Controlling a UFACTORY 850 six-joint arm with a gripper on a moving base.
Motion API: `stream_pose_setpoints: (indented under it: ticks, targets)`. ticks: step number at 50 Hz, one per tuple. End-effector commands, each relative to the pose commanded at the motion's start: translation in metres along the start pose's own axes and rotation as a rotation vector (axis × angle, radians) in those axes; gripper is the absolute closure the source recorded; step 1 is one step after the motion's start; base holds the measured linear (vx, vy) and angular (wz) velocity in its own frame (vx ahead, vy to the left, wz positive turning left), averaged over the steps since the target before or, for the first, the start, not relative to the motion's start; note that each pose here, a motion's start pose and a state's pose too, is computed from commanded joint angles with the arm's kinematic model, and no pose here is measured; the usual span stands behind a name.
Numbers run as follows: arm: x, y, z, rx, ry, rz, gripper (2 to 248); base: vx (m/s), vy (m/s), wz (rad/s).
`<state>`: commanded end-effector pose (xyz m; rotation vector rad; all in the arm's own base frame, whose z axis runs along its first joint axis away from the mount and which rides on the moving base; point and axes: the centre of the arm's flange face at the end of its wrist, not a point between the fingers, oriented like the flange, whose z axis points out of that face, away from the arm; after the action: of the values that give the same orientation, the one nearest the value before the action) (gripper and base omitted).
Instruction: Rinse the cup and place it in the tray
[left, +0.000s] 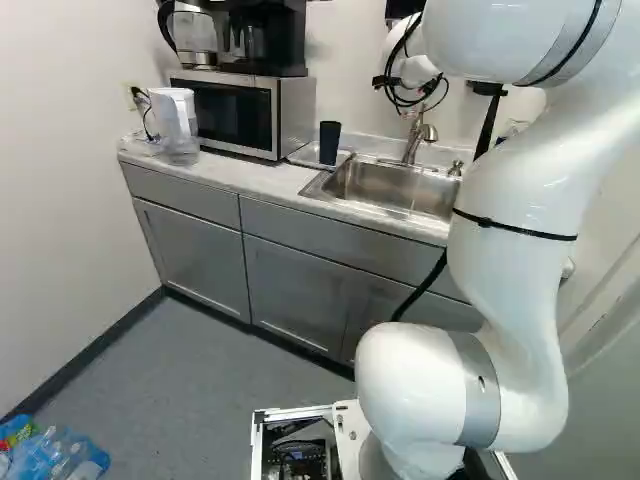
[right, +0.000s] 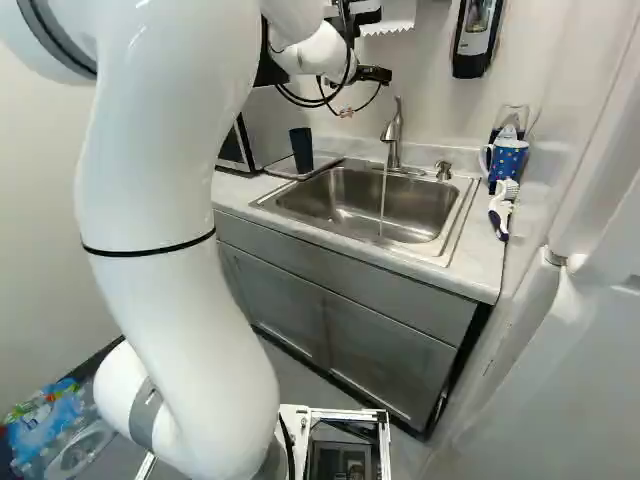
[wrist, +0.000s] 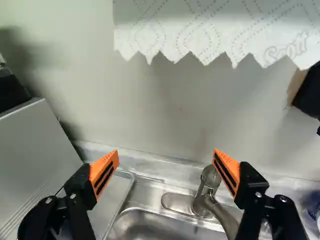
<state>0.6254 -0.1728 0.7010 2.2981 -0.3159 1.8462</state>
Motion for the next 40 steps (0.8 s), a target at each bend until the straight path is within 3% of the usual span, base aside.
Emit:
stream_pose_setpoints:
  ticks: [40]
  targets:
    - [0.000, 0.021, 0.044, -0.027, -0.032, 0.007, 3, 0.000, 0.000, 0.000]
